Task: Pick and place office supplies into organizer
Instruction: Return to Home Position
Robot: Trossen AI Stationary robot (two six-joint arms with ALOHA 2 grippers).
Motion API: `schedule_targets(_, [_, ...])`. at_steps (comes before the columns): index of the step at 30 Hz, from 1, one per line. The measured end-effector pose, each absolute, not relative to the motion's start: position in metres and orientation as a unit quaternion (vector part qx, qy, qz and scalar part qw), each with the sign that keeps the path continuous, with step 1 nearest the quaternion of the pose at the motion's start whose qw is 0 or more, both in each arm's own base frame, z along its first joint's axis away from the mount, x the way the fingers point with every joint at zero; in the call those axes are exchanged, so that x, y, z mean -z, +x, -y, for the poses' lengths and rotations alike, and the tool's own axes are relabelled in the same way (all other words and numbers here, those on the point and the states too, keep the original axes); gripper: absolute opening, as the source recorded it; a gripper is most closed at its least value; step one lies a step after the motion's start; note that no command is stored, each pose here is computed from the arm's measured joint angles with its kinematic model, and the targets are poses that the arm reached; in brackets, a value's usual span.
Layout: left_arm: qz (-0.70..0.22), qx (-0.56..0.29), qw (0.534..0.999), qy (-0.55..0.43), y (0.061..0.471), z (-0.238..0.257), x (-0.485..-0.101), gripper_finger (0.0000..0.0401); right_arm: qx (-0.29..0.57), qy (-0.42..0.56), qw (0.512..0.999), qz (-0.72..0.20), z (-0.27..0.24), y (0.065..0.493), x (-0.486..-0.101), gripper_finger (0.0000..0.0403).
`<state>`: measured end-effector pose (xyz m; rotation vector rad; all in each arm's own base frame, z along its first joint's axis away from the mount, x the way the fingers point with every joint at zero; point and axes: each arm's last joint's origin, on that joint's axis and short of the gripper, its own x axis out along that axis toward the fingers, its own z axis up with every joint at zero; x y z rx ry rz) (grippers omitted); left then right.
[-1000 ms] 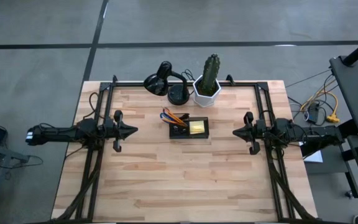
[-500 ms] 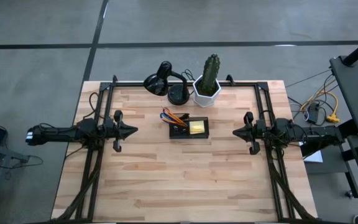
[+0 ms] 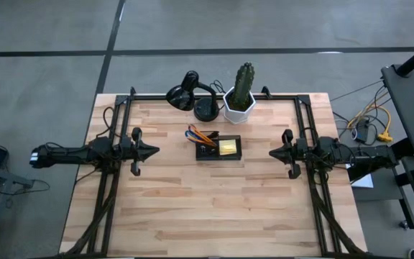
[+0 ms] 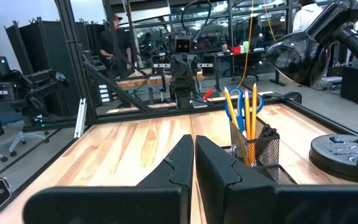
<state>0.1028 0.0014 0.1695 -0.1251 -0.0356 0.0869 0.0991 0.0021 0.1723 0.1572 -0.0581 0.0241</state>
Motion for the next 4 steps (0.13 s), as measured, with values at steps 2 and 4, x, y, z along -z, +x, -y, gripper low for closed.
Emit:
schedule_targets(2, [0.018,-0.043,0.997,-0.063,0.1028,-0.0014,-0.1695,0.0,-0.012,0.078,0.996,0.029,-0.0021,0.0991,-0.1723,0.0009])
schedule_targets(4, [0.018,-0.043,0.997,-0.063,0.1028,-0.0014,-0.1695,0.0,-0.012,0.078,0.996,0.029,-0.0021,0.0991,-0.1723,0.0009])
